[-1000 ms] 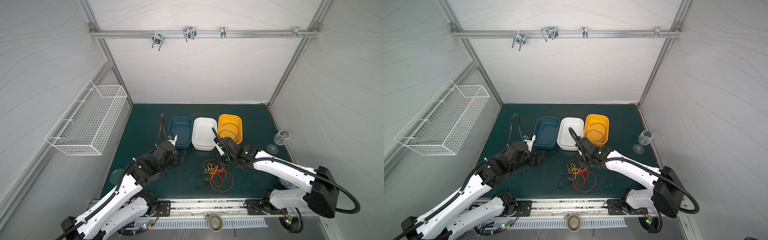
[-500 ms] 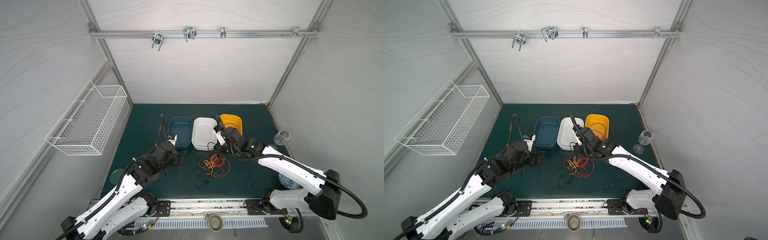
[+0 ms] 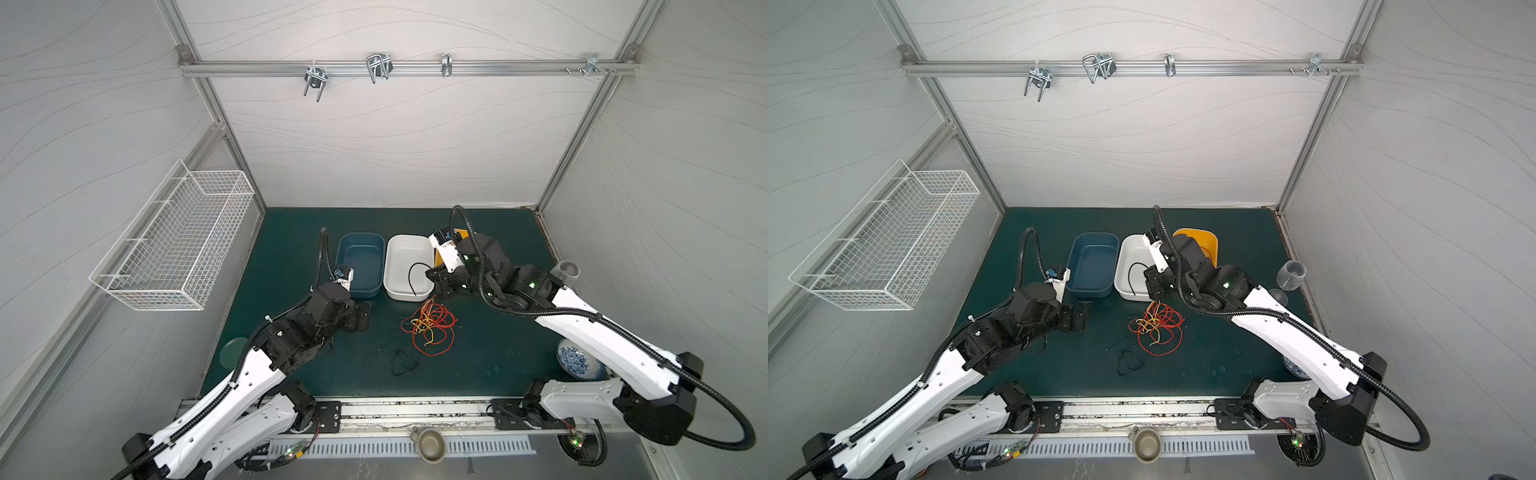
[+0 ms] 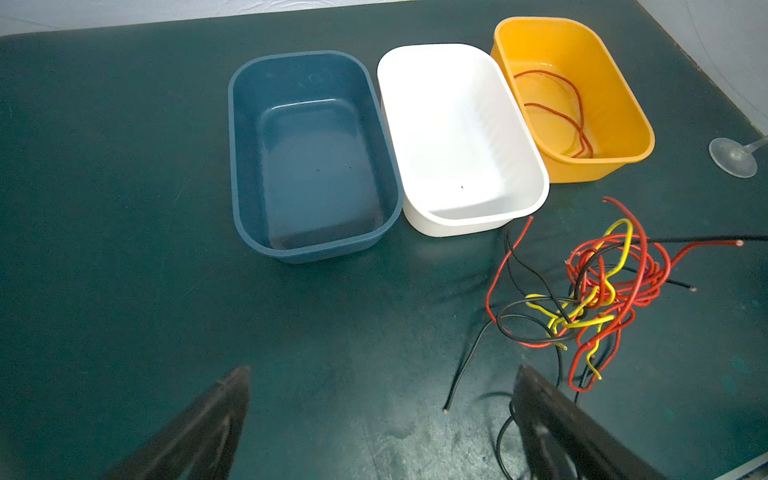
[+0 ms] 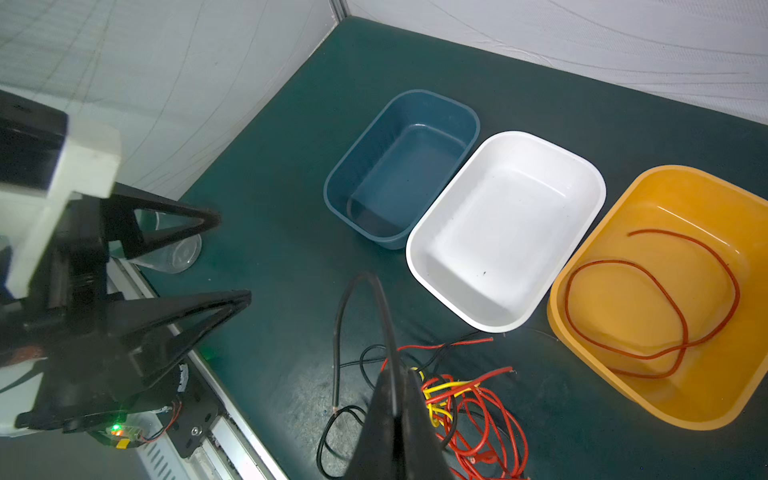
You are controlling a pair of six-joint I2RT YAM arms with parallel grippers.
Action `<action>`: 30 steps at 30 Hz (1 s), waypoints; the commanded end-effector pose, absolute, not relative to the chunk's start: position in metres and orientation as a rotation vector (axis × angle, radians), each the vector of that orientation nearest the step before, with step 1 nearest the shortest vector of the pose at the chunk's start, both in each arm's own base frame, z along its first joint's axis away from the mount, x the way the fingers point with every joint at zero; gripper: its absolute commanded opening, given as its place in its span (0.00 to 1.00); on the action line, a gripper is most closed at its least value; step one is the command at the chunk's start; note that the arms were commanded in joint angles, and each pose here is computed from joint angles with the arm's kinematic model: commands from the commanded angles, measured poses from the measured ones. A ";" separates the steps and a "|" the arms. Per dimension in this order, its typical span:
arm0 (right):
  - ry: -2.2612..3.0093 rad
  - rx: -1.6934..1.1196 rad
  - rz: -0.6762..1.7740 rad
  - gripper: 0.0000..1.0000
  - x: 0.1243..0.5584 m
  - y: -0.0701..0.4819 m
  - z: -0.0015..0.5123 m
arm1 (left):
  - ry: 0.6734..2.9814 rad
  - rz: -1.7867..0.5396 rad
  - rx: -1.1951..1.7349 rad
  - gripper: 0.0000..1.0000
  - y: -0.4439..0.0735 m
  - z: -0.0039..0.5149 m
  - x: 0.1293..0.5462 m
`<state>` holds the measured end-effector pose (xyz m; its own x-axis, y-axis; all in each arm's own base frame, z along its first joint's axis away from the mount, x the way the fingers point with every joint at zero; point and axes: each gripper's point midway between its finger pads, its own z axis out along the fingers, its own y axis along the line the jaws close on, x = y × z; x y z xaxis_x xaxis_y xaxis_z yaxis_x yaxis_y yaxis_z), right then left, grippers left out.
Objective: Untangle the cables
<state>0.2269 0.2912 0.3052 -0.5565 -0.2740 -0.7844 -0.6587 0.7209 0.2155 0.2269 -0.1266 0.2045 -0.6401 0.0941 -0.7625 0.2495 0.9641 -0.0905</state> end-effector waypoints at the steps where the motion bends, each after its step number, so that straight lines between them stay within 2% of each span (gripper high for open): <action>1: 2.105 -0.727 0.669 0.00 0.220 0.288 0.329 | 2.224 -0.251 0.221 1.00 -0.129 0.213 0.231; 11: 2.030 -0.739 0.726 0.00 0.214 0.289 0.365 | 2.235 -0.269 0.232 1.00 -0.132 0.211 0.230; 18: 1.979 -0.760 0.823 0.00 0.205 0.297 0.370 | 2.325 -0.385 0.276 1.00 -0.151 0.205 0.220; 21: 1.963 -0.760 0.846 0.00 0.202 0.297 0.372 | 2.435 -0.511 0.272 1.00 -0.169 0.205 0.209; 25: 1.955 -0.760 0.866 0.00 0.200 0.297 0.372 | 2.580 -0.852 0.239 1.00 -0.211 0.189 0.186; 30: 1.957 -0.777 0.902 0.00 0.195 0.301 0.371 | 2.628 -1.106 0.092 0.99 -0.237 0.172 0.180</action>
<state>0.2021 0.2973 0.3538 -0.4970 -0.2229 -0.8386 -0.7494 0.5975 0.2854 0.1884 -0.2104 0.1635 -0.9197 0.0092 -0.3926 0.2352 0.8135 -0.5319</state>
